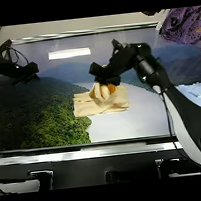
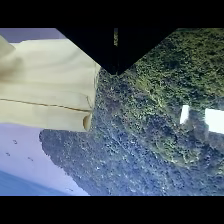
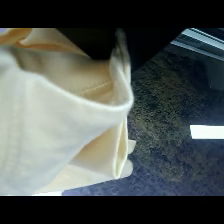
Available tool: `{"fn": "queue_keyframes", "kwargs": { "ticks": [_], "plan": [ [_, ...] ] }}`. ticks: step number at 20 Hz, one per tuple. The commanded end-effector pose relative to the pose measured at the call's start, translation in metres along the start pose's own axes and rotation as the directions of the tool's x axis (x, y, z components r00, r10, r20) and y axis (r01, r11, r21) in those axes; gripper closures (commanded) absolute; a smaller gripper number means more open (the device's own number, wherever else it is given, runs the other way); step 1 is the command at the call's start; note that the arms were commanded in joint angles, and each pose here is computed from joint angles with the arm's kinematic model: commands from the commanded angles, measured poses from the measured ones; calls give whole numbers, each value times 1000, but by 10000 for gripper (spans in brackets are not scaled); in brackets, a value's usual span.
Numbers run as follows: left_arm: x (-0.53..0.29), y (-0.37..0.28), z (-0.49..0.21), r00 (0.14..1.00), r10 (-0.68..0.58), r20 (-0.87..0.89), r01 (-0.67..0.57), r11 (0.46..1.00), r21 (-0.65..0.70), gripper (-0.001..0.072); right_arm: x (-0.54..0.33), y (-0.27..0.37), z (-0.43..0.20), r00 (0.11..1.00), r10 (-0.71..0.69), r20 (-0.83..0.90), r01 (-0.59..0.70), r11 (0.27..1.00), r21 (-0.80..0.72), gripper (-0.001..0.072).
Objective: Fold the clothes and pants, and hang the long-sleeved shirts on hangers.
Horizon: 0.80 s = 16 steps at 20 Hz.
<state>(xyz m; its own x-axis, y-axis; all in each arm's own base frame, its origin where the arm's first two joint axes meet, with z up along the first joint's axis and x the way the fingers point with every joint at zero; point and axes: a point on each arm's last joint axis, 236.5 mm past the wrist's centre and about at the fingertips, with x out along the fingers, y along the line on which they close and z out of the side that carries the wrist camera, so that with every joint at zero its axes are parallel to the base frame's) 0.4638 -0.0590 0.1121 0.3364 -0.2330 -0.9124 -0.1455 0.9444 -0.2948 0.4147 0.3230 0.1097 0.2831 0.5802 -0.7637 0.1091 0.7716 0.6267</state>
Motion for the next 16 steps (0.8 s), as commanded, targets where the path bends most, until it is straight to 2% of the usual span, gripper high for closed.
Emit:
{"fn": "queue_keyframes", "kwargs": {
  "ticks": [1,8,13,16],
  "plan": [
    [-6,11,2,1000,16,8,-15,1000,-18,692,42,16,-17,998,46,-43,-44,998,40,681],
    [-5,12,2,1000,16,6,-16,1000,-19,692,61,13,-40,988,46,-146,-41,998,38,681],
    [-1,12,4,1000,16,5,-16,1000,-21,692,85,2,-35,989,31,-143,-25,999,41,680],
    [1,13,4,1000,17,0,-17,1000,-22,692,110,0,-41,980,69,-186,-57,996,69,680]
  ]
}}
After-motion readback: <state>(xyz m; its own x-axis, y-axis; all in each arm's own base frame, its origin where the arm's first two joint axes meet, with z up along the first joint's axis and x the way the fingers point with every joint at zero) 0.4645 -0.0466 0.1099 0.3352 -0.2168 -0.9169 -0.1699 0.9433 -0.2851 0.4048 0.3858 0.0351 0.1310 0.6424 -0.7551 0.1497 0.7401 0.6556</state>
